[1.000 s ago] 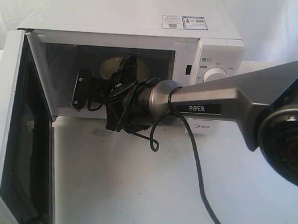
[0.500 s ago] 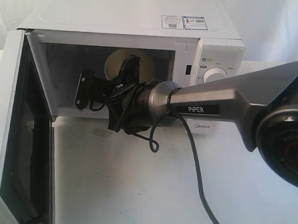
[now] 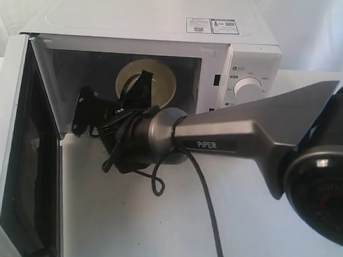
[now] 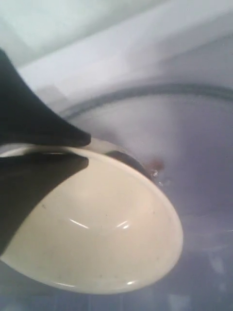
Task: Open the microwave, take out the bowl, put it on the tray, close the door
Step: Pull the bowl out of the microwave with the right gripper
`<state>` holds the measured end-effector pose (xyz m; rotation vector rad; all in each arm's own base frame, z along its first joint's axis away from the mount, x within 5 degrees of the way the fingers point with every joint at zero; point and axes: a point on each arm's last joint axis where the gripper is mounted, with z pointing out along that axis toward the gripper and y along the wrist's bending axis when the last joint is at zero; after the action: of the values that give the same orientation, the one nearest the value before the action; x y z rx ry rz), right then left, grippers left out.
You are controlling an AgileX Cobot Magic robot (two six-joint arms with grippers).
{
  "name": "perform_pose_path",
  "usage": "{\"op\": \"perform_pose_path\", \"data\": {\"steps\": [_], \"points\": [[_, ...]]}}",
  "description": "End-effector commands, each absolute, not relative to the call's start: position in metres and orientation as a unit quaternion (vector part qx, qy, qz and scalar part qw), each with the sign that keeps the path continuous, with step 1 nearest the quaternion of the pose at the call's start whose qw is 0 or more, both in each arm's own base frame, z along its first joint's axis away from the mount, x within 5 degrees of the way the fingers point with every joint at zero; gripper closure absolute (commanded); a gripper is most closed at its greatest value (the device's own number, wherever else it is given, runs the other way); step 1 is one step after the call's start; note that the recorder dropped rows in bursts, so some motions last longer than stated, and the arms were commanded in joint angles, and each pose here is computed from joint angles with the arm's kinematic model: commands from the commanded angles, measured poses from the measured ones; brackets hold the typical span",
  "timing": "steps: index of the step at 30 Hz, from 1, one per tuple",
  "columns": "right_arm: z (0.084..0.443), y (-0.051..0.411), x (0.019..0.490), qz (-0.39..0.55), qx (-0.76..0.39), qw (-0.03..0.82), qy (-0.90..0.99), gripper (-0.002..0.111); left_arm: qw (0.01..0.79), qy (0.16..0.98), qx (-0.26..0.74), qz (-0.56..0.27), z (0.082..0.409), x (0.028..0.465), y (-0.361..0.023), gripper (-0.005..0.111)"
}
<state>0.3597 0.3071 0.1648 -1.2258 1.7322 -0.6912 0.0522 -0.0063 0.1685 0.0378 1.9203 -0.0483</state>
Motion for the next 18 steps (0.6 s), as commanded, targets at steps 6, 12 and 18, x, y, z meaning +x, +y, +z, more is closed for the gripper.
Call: {"op": "perform_pose_path", "data": {"steps": [6, 12, 18], "points": [[0.178, 0.317, 0.323, -0.300, -0.491, 0.384, 0.722, 0.108, 0.574, 0.819, 0.013, -0.025, 0.168, 0.052, -0.007, 0.107], [0.199, 0.318, 0.304, -0.296, -0.482, 0.397, 0.723, 0.108, 0.574, 0.819, 0.013, -0.025, 0.168, 0.052, -0.007, 0.107], [0.205, 0.322, 0.289, -0.265, -0.463, 0.382, 0.755, 0.108, 0.574, 0.819, 0.013, -0.025, 0.168, 0.052, -0.007, 0.107]]}}
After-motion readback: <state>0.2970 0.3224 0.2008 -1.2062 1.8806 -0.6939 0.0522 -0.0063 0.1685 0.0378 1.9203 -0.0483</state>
